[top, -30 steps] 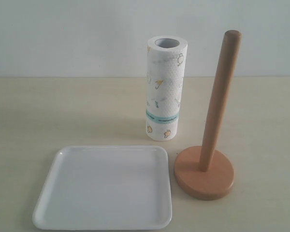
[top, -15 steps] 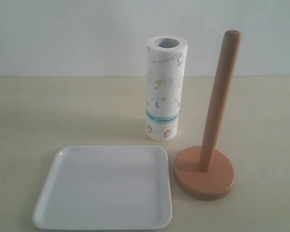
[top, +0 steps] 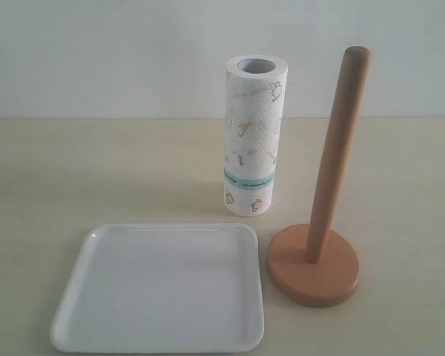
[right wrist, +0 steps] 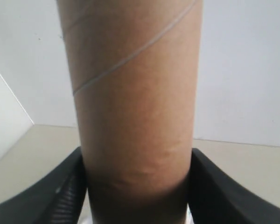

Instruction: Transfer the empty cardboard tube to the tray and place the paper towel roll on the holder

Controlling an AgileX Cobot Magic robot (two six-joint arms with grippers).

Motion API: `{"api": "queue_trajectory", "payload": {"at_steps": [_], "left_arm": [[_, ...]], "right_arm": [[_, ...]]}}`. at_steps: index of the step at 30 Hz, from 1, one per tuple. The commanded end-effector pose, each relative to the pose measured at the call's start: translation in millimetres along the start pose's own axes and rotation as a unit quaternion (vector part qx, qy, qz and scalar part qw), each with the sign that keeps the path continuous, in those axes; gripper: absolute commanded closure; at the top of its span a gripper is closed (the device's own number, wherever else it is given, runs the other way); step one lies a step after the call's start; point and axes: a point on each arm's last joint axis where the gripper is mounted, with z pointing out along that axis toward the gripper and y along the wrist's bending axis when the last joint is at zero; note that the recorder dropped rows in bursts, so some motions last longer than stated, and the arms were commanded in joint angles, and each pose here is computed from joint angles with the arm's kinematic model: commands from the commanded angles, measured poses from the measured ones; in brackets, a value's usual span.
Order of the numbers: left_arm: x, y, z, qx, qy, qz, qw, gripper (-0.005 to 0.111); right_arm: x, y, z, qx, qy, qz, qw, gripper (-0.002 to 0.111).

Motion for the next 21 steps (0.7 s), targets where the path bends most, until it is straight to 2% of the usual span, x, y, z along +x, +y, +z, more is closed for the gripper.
{"api": "queue_trajectory", "payload": {"at_steps": [1, 9, 14, 18, 21], "left_arm": [[1.0, 0.4, 0.2, -0.002, 0.000, 0.002, 1.000, 0.103], [1.0, 0.4, 0.2, -0.002, 0.000, 0.002, 1.000, 0.103], [1.0, 0.4, 0.2, -0.002, 0.000, 0.002, 1.000, 0.103], [1.0, 0.4, 0.2, -0.002, 0.000, 0.002, 1.000, 0.103], [1.0, 0.4, 0.2, -0.002, 0.000, 0.002, 1.000, 0.103]], "right_arm": [[0.3, -1.2, 1.7, -0.006, -0.037, 0.021, 0.999, 0.109], [-4.3, -4.9, 4.3, 0.009, -0.068, 0.005, 0.998, 0.109], [-6.7, 5.6, 5.2, -0.052, -0.078, 0.024, 0.995, 0.109], [-4.6, 17.7, 10.5, -0.128, -0.054, 0.064, 0.988, 0.109], [-0.4, 21.0, 15.7, -0.156, -0.033, 0.073, 0.985, 0.109]]}}
